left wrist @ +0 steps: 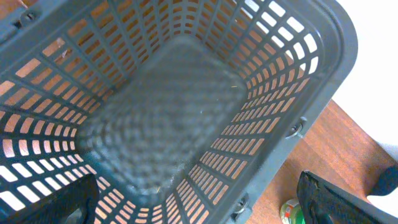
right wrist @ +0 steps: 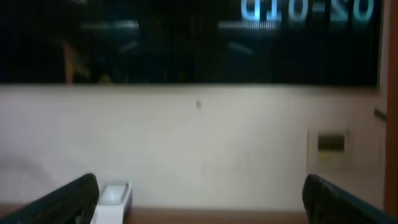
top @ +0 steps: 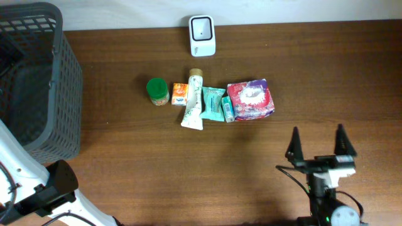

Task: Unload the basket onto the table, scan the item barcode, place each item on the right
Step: 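Retract the left arm and raise the right arm toward the items, then reach the right gripper across to the green-lidded jar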

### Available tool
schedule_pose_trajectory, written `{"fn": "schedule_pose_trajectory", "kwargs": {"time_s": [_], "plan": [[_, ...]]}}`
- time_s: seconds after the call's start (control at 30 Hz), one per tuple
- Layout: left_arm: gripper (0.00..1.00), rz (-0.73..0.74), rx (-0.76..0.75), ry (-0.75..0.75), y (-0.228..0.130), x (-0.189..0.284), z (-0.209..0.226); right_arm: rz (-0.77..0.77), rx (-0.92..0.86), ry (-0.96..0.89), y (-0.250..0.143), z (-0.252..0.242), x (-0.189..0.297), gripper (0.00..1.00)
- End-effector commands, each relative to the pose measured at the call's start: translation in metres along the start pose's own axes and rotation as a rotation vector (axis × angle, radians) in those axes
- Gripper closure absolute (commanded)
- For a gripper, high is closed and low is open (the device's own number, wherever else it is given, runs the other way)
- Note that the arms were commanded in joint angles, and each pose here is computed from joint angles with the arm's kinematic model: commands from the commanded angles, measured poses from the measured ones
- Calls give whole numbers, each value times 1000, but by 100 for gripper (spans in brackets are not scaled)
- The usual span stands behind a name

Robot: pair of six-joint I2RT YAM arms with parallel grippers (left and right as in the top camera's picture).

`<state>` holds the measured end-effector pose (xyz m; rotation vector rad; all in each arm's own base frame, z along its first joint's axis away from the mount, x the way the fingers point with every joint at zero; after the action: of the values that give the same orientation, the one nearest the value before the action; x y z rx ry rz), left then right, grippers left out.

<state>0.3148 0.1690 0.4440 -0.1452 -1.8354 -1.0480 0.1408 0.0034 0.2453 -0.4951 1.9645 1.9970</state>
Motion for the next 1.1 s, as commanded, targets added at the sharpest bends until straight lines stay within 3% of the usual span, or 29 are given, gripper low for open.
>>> {"fn": "schedule_pose_trajectory", "kwargs": {"time_s": [0.0, 0.07, 0.17, 0.23, 0.37, 0.43, 0.47, 0.53, 0.57, 0.63, 0.77, 0.93, 1.07], "plan": [[1, -16, 13, 4, 0, 6, 2, -273, 4, 48, 41, 5, 7, 1], [1, -16, 13, 4, 0, 6, 2, -422, 116, 61, 73, 8, 11, 1], [1, -16, 13, 4, 0, 6, 2, -339, 262, 168, 105, 18, -19, 1], [1, -16, 13, 4, 0, 6, 2, -151, 257, 315, 121, 28, -79, 1], [1, -16, 13, 4, 0, 6, 2, 497, 116, 476, 111, 34, -191, 1], [1, -16, 13, 4, 0, 6, 2, 805, -81, 658, 88, 48, -226, 1], [1, -16, 13, 4, 0, 6, 2, 918, -332, 789, 70, 61, -232, 1], [1, -16, 13, 4, 0, 6, 2, 937, -484, 897, 42, 69, -248, 1], [1, -16, 13, 4, 0, 6, 2, 1044, -613, 739, 15, 70, -263, 2], [1, -16, 13, 4, 0, 6, 2, 1139, -609, 565, -13, 83, -268, 1], [1, -16, 13, 4, 0, 6, 2, 1237, -386, 425, -25, 163, -265, 1], [1, -16, 13, 4, 0, 6, 2, 1480, -227, 484, -56, 226, -278, 1], [1, -16, 13, 4, 0, 6, 2, 1412, -234, 576, -95, 280, -283, 1]]}}
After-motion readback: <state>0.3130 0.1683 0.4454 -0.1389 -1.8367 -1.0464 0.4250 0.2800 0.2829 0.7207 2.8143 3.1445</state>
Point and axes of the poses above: each gripper's point midway between its finger pads, its own x axis back along the fingers, its own z axis along the line the jaws close on, y = z × x, the point moved 9 cm from there along x, back along the fingers, and after that the axes turned 1 degree about -x, right-handed, at the moved point
